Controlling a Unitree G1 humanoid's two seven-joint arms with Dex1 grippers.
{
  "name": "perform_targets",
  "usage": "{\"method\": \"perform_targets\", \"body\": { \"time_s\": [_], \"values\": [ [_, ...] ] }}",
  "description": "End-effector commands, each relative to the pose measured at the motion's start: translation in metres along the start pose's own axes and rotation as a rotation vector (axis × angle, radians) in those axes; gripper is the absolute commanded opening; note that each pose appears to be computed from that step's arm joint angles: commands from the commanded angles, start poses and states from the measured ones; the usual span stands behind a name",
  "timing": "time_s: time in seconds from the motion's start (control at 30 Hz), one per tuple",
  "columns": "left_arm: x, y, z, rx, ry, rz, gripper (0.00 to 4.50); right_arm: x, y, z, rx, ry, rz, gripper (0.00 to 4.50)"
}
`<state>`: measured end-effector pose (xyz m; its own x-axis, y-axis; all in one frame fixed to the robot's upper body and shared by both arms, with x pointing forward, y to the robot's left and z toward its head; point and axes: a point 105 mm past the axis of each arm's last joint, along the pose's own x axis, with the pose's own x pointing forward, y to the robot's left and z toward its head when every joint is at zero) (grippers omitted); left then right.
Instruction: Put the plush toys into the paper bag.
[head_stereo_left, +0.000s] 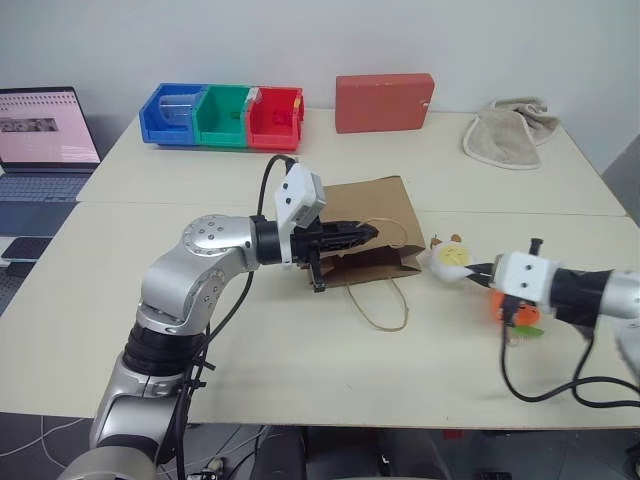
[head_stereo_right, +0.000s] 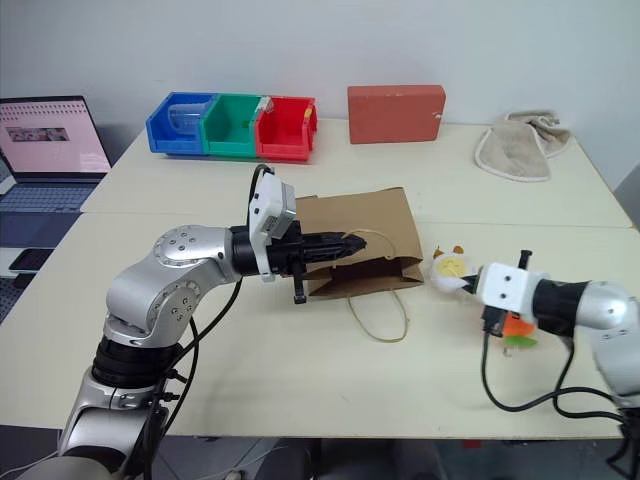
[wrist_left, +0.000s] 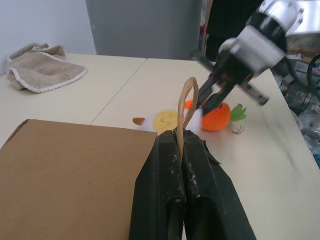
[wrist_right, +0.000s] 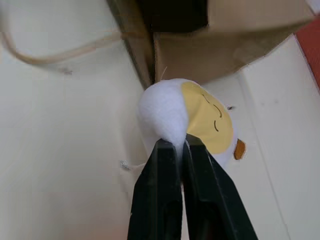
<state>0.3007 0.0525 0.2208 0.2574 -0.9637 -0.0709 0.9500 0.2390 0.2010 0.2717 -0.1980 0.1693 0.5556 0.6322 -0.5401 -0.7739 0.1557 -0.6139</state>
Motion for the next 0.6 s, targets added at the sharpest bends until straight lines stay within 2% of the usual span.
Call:
{"method": "perform_targets", "body": {
  "time_s": [0.03,0.13,0.23,0.5,0.6],
  "values": [
    [0.001,0.003,0.017,0.042,-0.053,-0.004,0.0,-0.013,0.016,0.04,0.018,-0.097,0.166,0.04],
    [0.002,0.007,0.022,0.049,-0.065,-0.001,0.0,-0.008,0.031,0.07,0.057,-0.208,0.26,0.04],
    [0.003,0.007,0.024,0.05,-0.069,-0.009,0.0,0.003,0.029,0.085,0.056,-0.269,0.223,0.04],
    [0.005,0.001,0.024,0.046,-0.068,-0.035,0.0,0.067,0.001,0.095,0.031,-0.324,-0.007,0.04],
    [0.005,0.001,0.026,0.045,-0.069,-0.033,0.0,0.086,-0.001,0.092,-0.024,-0.286,-0.048,0.04]
  ]
}}
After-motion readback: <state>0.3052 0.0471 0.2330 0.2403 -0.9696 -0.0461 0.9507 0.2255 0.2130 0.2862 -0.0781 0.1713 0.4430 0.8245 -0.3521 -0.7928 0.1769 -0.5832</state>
